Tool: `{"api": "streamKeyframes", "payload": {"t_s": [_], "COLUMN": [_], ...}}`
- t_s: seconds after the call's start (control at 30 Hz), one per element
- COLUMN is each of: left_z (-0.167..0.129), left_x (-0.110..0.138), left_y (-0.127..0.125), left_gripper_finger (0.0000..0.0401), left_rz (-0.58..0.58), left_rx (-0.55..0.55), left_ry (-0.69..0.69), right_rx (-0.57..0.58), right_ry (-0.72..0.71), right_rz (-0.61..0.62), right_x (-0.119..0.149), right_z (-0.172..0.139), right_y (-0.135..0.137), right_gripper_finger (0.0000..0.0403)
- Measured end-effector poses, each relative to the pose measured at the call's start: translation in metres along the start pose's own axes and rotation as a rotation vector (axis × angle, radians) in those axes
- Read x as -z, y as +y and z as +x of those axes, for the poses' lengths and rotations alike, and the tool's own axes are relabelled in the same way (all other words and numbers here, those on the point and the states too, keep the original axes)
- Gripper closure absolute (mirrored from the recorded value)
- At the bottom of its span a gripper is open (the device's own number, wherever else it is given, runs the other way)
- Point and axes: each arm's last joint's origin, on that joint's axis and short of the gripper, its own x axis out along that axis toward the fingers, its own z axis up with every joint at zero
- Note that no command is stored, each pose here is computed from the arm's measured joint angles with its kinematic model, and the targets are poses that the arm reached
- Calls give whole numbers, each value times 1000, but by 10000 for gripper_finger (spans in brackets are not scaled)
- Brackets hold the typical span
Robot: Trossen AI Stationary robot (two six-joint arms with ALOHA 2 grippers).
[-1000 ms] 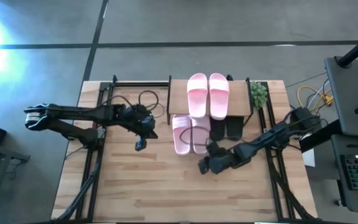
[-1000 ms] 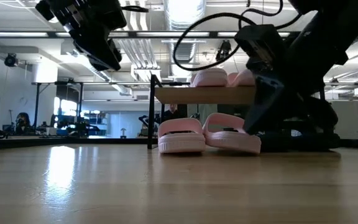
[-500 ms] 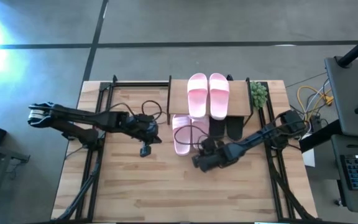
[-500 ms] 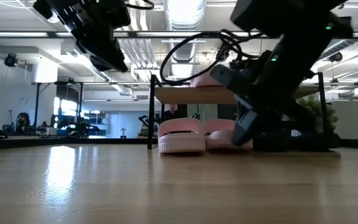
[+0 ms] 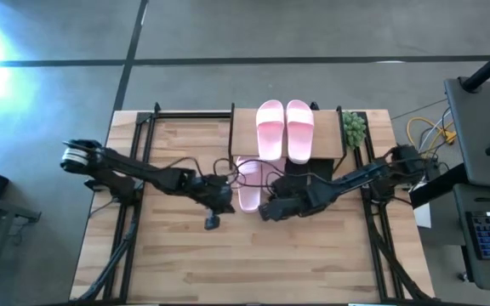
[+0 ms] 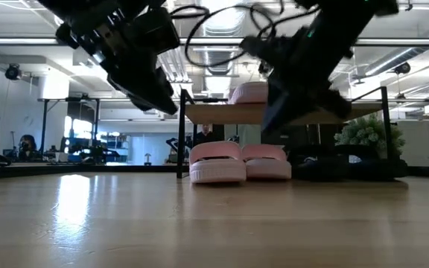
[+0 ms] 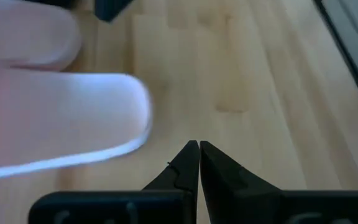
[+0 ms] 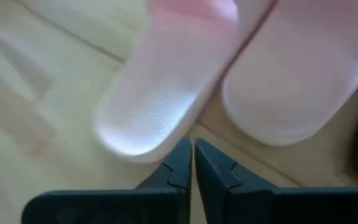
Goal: Pick and place slides into the shelf
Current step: Adjust the pair of slippers
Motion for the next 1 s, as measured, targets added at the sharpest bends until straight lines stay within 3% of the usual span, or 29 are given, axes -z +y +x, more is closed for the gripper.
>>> {"api": "streamKeyframes", "payload": {"t_s": [0.1, 0.3, 0.47, 0.8, 1.0], "left_z": [17, 40, 60, 98, 97], "left_x": [-1, 5, 0, 7, -2], "left_y": [-5, -17, -24, -5, 19], "left_gripper_finger": [401, 401, 401, 401, 401], "left_rz": [20, 47, 77, 210, 175], "left_rx": [24, 35, 27, -262, -424], "left_ry": [-42, 21, -40, 11, -7], "right_rx": [13, 42, 86, 106, 133], "right_ry": [-36, -115, -134, -147, -148], "right_rz": [15, 54, 59, 70, 57], "right_x": [-1, 4, 14, 20, 20], "right_z": [-23, -63, -76, -83, -87], "right_y": [1, -4, -12, -12, -15], "right_gripper_finger": [390, 390, 390, 390, 390]}}
